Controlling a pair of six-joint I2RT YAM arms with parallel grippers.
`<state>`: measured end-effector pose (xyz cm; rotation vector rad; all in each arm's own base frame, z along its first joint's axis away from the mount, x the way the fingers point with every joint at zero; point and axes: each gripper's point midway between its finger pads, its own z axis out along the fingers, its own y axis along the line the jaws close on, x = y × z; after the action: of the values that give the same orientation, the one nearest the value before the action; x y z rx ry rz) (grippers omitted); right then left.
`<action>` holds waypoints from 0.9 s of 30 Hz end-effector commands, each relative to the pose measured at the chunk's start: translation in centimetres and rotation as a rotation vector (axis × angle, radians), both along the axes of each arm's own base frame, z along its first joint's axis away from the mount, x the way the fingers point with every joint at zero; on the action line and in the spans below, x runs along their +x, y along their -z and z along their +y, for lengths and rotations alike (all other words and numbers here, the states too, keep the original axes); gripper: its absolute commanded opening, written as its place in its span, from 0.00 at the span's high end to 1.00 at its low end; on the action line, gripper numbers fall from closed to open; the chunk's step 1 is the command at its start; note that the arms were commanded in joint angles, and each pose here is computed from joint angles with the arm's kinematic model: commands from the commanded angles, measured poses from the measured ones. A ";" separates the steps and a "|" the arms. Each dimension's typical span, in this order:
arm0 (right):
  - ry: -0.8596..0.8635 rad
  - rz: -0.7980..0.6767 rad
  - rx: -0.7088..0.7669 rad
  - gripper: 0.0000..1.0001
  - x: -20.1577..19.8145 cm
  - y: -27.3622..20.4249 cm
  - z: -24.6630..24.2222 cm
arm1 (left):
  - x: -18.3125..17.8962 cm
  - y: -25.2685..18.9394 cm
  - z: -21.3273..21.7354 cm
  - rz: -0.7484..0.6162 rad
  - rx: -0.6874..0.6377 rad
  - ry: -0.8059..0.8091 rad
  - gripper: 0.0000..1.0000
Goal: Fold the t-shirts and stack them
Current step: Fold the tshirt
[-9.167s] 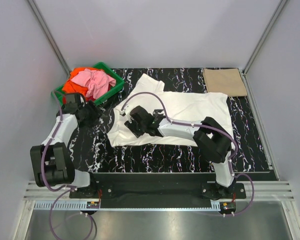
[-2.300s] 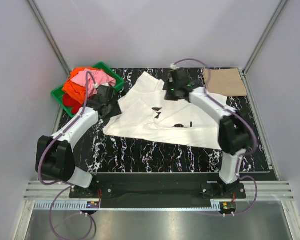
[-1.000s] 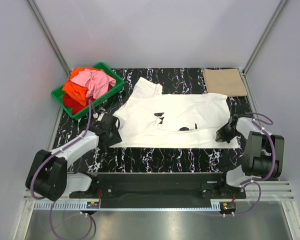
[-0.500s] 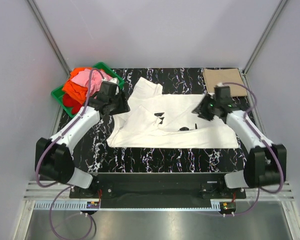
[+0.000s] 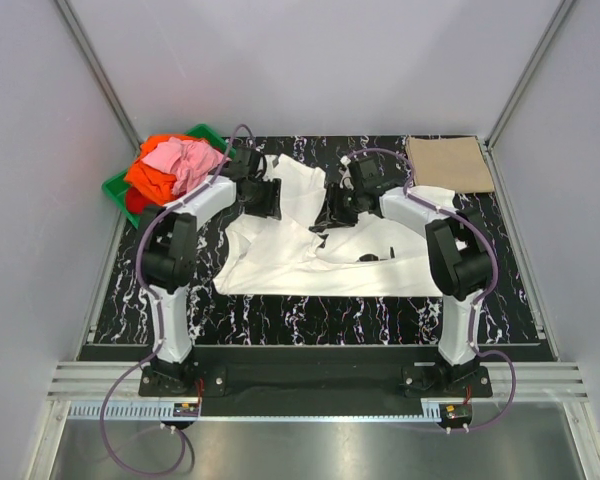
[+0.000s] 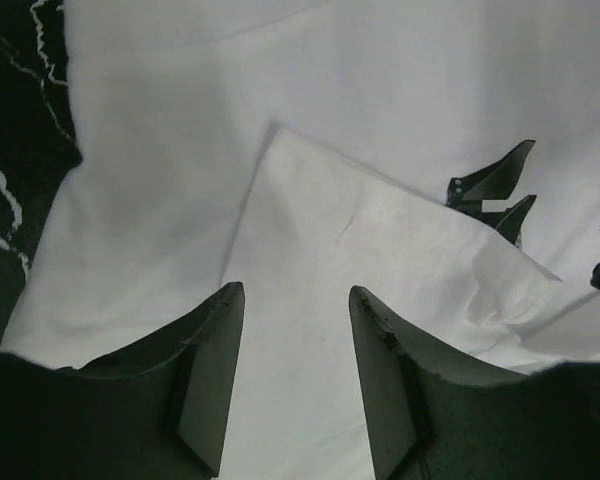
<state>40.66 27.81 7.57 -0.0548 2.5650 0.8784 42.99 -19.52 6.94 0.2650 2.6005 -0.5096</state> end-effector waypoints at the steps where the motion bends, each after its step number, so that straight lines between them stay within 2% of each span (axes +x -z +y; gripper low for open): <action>1: -0.083 -0.078 0.042 0.49 0.2 -2.1 2.3 | 2.4 -0.9 -1.2 -0.080 -0.015 0.107 0.49; 8: -0.054 -0.032 -0.019 0.48 -1.1 0.8 1.8 | 4.2 2.0 -0.8 -0.072 0.049 0.121 0.48; 12: -0.060 -0.033 -0.046 0.56 -1.4 1.6 1.3 | 4.3 3.1 -1.0 -0.055 0.053 0.132 0.49; 18: -0.064 -0.017 -0.068 0.58 -1.8 2.8 0.9 | 4.2 3.7 -1.2 -0.045 0.042 0.145 0.55; 22: -0.066 -0.003 -0.061 0.53 -1.9 3.5 1.1 | 4.1 3.7 -1.7 -0.038 0.019 0.166 0.63; 25: -0.071 -0.001 -0.052 0.55 -1.9 4.0 1.4 | 4.1 3.2 -2.2 -0.042 -0.006 0.176 0.83; 26: -0.071 -0.001 -0.052 0.61 -1.8 4.2 1.4 | 4.1 3.1 -2.2 -0.043 -0.009 0.178 0.95; 27: -0.074 -0.007 -0.047 0.67 -1.7 4.1 1.5 | 4.2 2.8 -2.2 -0.048 -0.011 0.175 1.00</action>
<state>38.49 28.58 3.39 -0.1323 2.6323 0.8178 45.96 -20.61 2.43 0.4656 2.6062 -0.5067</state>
